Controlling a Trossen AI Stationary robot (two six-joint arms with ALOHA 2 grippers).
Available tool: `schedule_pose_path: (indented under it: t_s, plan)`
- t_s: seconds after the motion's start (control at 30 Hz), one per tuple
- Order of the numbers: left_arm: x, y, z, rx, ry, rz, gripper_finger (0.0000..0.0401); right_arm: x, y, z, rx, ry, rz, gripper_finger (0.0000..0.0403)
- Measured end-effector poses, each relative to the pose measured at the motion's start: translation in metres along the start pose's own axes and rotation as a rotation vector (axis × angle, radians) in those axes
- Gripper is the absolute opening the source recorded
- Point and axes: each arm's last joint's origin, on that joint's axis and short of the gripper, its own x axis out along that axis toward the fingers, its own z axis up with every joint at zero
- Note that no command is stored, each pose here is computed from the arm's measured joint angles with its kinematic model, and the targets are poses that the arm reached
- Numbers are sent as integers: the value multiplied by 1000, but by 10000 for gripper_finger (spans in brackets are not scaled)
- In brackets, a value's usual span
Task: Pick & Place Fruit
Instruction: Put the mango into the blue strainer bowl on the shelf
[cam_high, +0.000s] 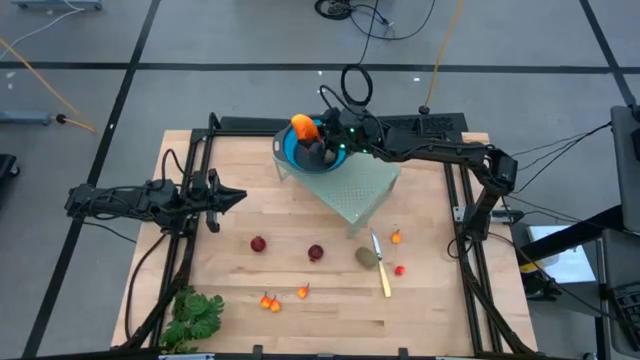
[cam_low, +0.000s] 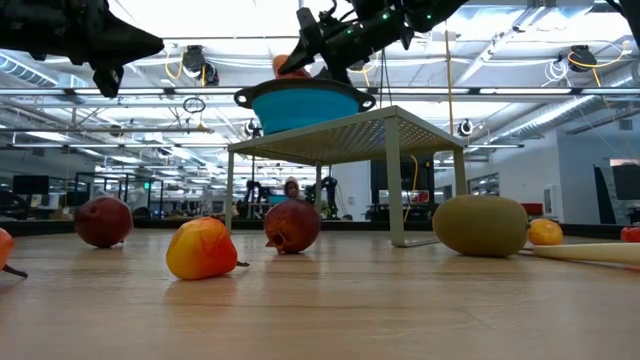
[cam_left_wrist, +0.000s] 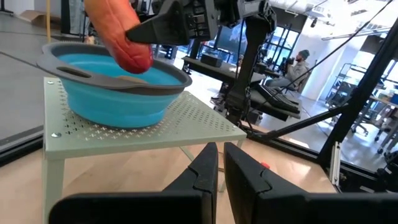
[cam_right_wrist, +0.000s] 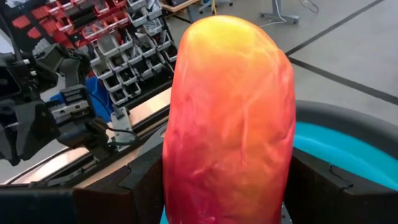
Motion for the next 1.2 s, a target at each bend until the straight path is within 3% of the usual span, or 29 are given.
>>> schedule_pose_path:
  t_s: [0.8, 1.2]
  plan:
    - [0, 0, -1, 0, 6, 3, 26, 12, -4, -12, 1, 39, -8, 248]
    - [0, 0, -1, 1, 6, 3, 26, 13, -4, -12, 0, 31, -5, 281]
